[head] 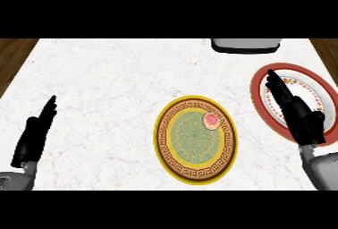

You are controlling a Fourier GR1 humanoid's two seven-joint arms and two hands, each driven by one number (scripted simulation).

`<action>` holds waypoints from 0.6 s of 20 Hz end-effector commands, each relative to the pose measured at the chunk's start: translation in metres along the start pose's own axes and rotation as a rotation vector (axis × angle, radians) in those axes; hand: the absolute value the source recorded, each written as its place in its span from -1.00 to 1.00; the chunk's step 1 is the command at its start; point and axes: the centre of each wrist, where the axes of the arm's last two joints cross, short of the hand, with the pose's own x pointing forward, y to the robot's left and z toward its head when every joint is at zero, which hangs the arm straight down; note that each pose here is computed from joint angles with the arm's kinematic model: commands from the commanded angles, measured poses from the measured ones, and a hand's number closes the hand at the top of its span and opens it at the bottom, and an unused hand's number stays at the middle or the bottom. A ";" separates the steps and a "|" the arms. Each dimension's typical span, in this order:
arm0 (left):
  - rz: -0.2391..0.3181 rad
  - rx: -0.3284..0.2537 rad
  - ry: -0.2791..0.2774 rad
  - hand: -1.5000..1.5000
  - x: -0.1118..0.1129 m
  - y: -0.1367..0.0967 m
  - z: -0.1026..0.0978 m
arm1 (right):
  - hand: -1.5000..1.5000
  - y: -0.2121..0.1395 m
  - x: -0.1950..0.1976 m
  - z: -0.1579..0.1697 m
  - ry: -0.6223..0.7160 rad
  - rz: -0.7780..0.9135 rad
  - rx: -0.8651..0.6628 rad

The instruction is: Pick the cupcake from the plate and place it in the plate

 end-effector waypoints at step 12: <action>0.158 -0.191 -0.287 0.00 0.088 -0.062 -0.012 | -1.00 0.159 0.027 -0.041 0.089 0.067 -0.377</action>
